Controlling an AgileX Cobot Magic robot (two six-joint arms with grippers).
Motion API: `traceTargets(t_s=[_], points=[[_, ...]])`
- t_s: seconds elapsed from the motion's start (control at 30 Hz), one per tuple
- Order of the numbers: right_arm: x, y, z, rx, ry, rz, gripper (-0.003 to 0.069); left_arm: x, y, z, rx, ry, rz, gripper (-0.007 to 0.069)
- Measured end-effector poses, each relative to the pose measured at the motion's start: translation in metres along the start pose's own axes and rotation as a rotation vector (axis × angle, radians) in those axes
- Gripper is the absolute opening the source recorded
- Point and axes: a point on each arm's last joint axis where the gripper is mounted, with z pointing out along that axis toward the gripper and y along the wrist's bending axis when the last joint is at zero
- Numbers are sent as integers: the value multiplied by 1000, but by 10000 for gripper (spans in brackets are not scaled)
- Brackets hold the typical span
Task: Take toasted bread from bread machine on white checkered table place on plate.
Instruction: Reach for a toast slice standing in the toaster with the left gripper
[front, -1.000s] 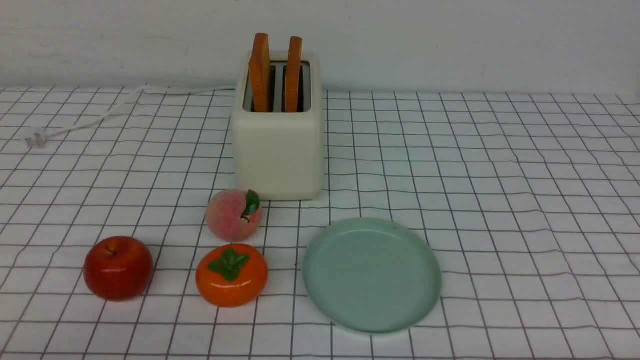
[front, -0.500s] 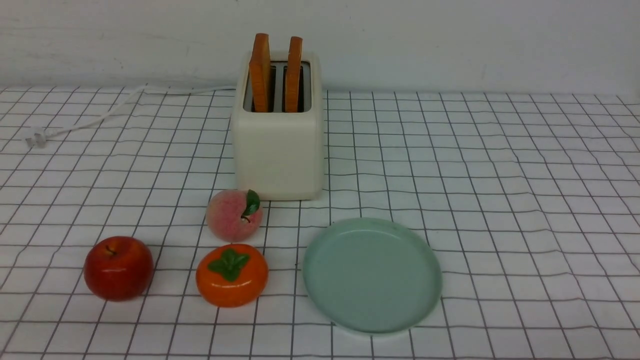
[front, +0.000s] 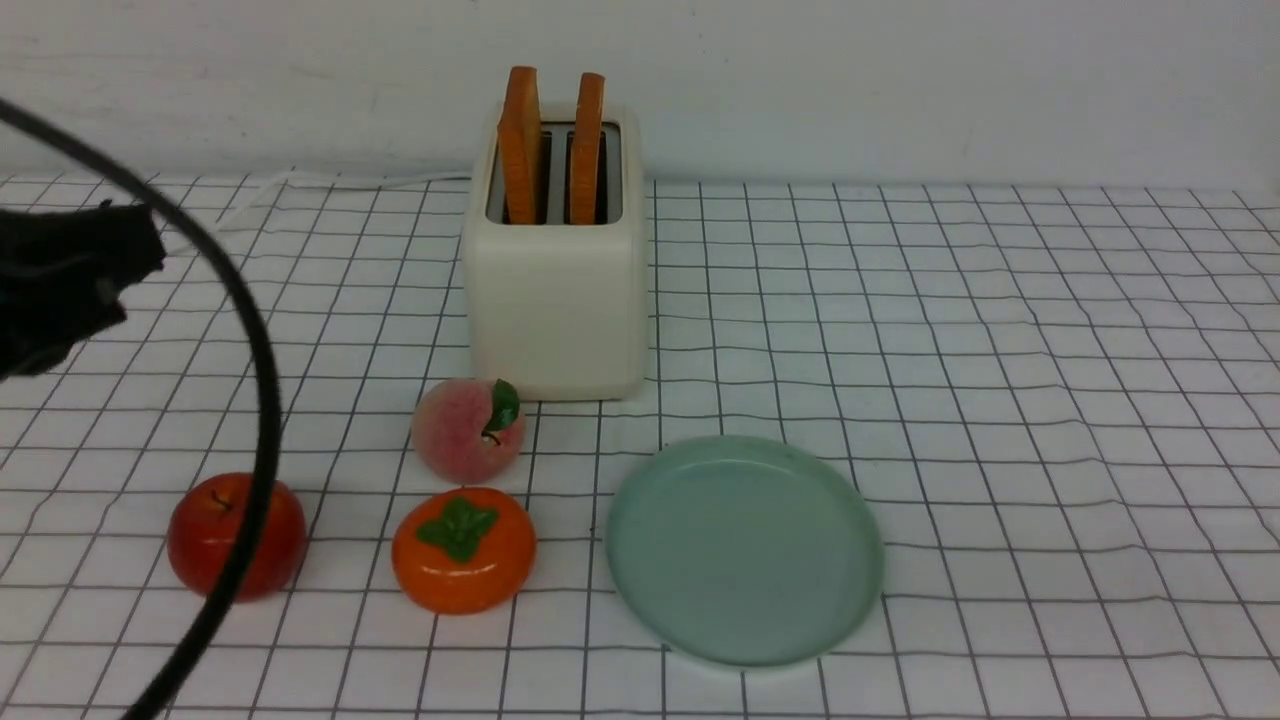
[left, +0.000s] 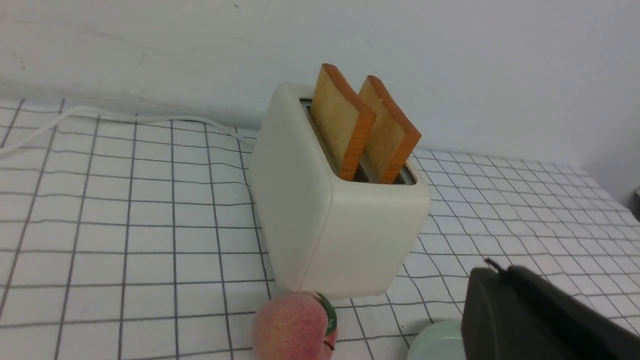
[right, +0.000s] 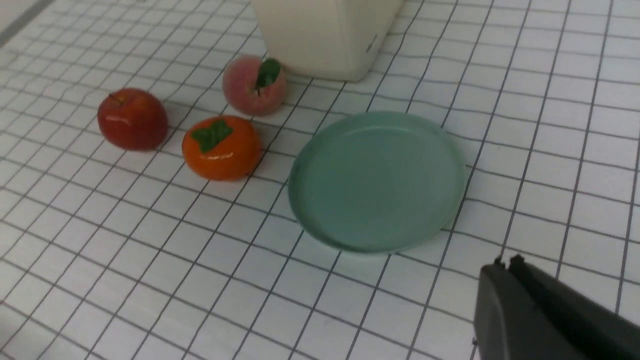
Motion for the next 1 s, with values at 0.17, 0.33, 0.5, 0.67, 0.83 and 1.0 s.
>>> traceTargets(t_s=[0.17,0.33,0.5,0.67,0.83,1.0], points=[[-22,0,6,-11,42,-34,-1,-20,-19,34,105,41,82,-13],[-31,-1,10,-14,51,-41,0,-19,-39,72,147,68,170,-13],[-32,-2,12,-22,61,-47,3,-16,-47,142,125,105,196,57],[-32,0,12,-42,60,-48,5,-15,-45,203,101,123,158,316],[-31,2,12,-63,78,-41,10,-17,-36,246,59,90,144,513],[-29,4,12,-79,90,-35,13,-16,-18,271,17,80,96,554]])
